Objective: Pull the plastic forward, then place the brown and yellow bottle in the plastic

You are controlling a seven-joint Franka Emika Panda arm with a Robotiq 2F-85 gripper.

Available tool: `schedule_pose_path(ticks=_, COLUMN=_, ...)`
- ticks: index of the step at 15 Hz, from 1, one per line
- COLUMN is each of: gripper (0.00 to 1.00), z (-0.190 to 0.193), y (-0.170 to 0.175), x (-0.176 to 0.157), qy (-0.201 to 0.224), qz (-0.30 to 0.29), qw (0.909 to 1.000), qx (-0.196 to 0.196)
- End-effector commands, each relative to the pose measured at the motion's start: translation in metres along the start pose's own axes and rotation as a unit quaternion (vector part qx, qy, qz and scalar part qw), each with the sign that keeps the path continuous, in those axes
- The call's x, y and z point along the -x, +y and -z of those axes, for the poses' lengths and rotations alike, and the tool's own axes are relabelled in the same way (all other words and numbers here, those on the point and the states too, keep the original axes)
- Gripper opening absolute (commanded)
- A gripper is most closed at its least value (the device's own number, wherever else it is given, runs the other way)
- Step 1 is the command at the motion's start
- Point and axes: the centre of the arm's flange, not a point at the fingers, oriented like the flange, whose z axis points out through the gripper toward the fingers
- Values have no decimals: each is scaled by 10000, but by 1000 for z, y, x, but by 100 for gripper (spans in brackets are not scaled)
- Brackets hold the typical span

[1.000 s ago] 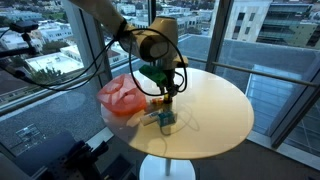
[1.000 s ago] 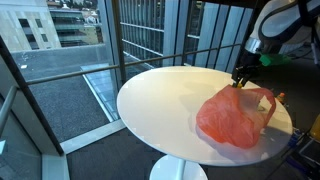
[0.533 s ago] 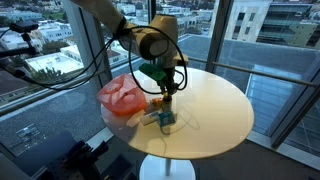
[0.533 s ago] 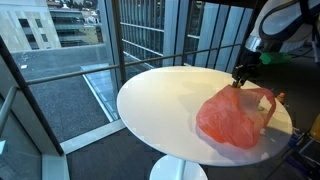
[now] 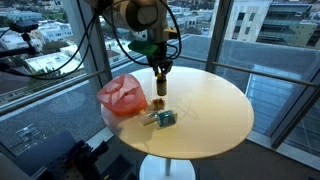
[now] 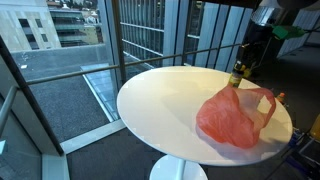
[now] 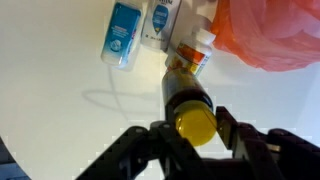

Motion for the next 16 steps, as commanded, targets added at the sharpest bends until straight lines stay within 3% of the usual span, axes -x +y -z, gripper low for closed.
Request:
schedule_pose_path(ticks=1, gripper=19, z=57, y=-26, x=19, qy=128, qz=240, qw=9996, qx=78)
schedule_pose_path(ticks=9, gripper=19, z=125, y=-70, x=68, qy=86, qz=799, qw=9966, qx=-161)
schedule_pose_path(ticks=16, gripper=19, z=114, y=-90, x=92, qy=-165, qz=1062, qw=9934, qx=-406)
